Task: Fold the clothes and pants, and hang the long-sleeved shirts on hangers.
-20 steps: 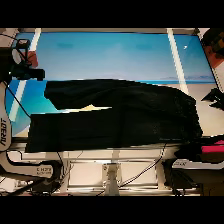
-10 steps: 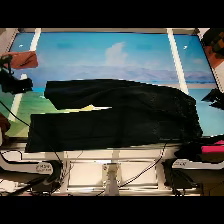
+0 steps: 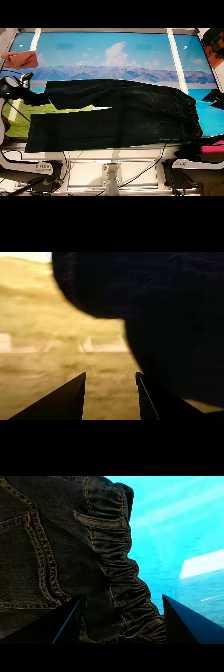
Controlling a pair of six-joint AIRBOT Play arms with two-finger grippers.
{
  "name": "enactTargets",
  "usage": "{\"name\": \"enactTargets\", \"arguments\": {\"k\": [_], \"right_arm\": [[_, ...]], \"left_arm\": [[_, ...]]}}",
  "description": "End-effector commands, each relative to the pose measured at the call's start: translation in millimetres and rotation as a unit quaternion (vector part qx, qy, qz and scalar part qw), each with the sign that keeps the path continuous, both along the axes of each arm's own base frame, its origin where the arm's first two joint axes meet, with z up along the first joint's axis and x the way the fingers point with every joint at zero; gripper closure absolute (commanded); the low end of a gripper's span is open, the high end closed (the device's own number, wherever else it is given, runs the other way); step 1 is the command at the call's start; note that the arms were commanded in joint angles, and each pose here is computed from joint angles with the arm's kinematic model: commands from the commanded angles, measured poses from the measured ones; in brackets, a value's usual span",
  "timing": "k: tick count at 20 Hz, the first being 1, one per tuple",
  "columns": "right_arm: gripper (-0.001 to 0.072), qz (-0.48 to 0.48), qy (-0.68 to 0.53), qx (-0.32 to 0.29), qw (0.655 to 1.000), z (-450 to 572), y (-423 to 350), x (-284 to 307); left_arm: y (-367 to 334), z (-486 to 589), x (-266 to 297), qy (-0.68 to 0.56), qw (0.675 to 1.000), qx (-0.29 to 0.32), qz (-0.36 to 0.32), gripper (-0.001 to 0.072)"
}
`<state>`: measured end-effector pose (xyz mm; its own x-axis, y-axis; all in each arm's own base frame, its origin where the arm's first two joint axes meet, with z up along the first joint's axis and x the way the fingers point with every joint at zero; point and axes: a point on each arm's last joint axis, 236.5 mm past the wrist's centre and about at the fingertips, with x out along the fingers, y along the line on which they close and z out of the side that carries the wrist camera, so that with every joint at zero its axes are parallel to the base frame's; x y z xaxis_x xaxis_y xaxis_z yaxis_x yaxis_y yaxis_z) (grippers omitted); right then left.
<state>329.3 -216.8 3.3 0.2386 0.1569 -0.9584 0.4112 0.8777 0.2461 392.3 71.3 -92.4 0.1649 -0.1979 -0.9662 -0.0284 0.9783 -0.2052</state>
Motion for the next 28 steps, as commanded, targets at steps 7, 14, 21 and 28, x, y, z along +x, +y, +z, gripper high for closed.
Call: {"name": "enactTargets", "arguments": {"k": [7, 14, 21, 28], "right_arm": [[0.0173, 0.001, 0.0, 0.005, 1.0, 1, 2, 0], [0.0173, 0.001, 0.0, 0.005, 1.0, 1, 3, 0], [0.0173, 0.001, 0.0, 0.005, 1.0, 1, 3, 0], [0.0173, 0.001, 0.0, 0.005, 1.0, 1, 2, 0]], "left_arm": [[-63, -6, 34, -0.058, 0.994, 0.004, -0.091, 0.0359], [-79, 26, 75, -0.147, 0.988, -0.036, -0.034, 0.0081], [-119, -8, 82, -0.109, 0.981, -0.155, 0.042, 0.0272], [-115, 31, 100, -0.175, 0.973, -0.152, -0.015, 0.0681]]}}
